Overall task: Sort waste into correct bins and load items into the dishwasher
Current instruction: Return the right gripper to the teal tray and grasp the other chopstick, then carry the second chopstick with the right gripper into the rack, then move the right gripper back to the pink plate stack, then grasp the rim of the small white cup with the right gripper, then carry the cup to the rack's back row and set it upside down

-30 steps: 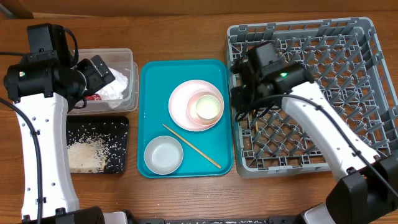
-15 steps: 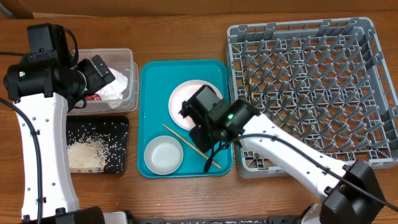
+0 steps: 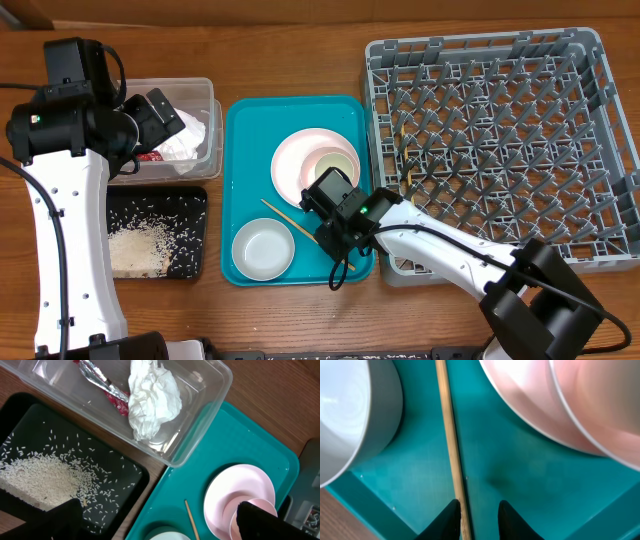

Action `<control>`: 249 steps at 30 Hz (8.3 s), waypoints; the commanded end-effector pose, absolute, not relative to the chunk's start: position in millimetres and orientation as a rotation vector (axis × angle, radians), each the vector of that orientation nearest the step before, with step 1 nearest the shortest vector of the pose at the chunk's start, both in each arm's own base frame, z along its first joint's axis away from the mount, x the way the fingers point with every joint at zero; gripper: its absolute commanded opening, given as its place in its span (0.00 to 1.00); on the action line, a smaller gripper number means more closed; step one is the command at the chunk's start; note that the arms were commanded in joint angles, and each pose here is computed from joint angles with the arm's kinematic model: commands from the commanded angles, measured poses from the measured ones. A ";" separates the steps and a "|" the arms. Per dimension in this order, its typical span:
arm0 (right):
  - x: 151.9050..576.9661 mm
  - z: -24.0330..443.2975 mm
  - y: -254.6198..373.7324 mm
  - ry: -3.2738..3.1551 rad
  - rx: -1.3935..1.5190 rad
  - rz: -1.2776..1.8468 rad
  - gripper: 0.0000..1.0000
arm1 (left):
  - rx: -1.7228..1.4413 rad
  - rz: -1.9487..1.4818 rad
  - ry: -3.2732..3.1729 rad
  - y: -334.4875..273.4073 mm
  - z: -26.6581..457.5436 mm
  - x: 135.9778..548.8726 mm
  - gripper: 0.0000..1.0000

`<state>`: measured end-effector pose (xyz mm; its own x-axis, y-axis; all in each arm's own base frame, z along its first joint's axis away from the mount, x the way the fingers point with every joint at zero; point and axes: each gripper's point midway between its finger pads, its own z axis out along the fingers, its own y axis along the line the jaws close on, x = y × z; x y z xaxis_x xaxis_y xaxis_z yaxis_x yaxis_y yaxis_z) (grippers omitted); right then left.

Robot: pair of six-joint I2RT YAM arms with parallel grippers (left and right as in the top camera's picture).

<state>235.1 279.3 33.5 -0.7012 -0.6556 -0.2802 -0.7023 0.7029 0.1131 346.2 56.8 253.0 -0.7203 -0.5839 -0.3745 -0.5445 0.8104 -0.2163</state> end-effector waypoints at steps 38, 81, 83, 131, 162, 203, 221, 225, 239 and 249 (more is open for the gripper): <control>231.2 5.3 296.8 2.612 -1.256 0.168 0.04 | -0.826 -0.112 2.569 56.2 254.1 346.9 1.00; 383.6 128.2 85.6 2.800 -0.089 0.124 0.05 | -0.825 -0.113 2.569 56.2 254.1 347.0 1.00; 379.5 126.3 84.8 2.818 -0.089 0.120 0.05 | -0.825 -0.112 2.569 56.2 254.1 347.0 1.00; 354.2 150.2 277.8 2.495 -0.607 0.227 0.29 | -0.823 -0.113 2.570 55.6 254.1 347.0 1.00; 333.0 94.6 293.9 2.586 -0.705 0.248 0.29 | -0.825 -0.113 2.569 55.9 254.1 347.0 1.00; 325.7 78.6 287.2 2.647 -0.723 0.209 0.12 | -0.828 -0.112 2.568 56.9 254.0 346.9 1.00; 381.3 303.5 257.5 2.297 -0.502 0.462 0.04 | -0.826 -0.112 2.569 56.2 253.9 347.0 1.00; 415.0 324.9 193.8 2.236 -0.429 0.832 0.04 | -0.826 -0.113 2.569 56.2 253.9 347.0 1.00; 480.3 263.9 127.7 1.959 -0.464 1.600 0.04 | -0.826 -0.113 2.569 56.2 253.9 347.0 1.00; 517.2 161.3 117.6 2.146 -0.295 1.526 0.04 | -0.826 -0.113 2.569 56.2 254.0 347.1 1.00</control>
<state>509.2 121.5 175.8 -0.8619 0.1002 -0.4970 -0.4527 0.2892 0.8435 345.4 57.2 252.7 -0.7209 -0.5841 -0.3731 -0.5462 0.8102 -0.2129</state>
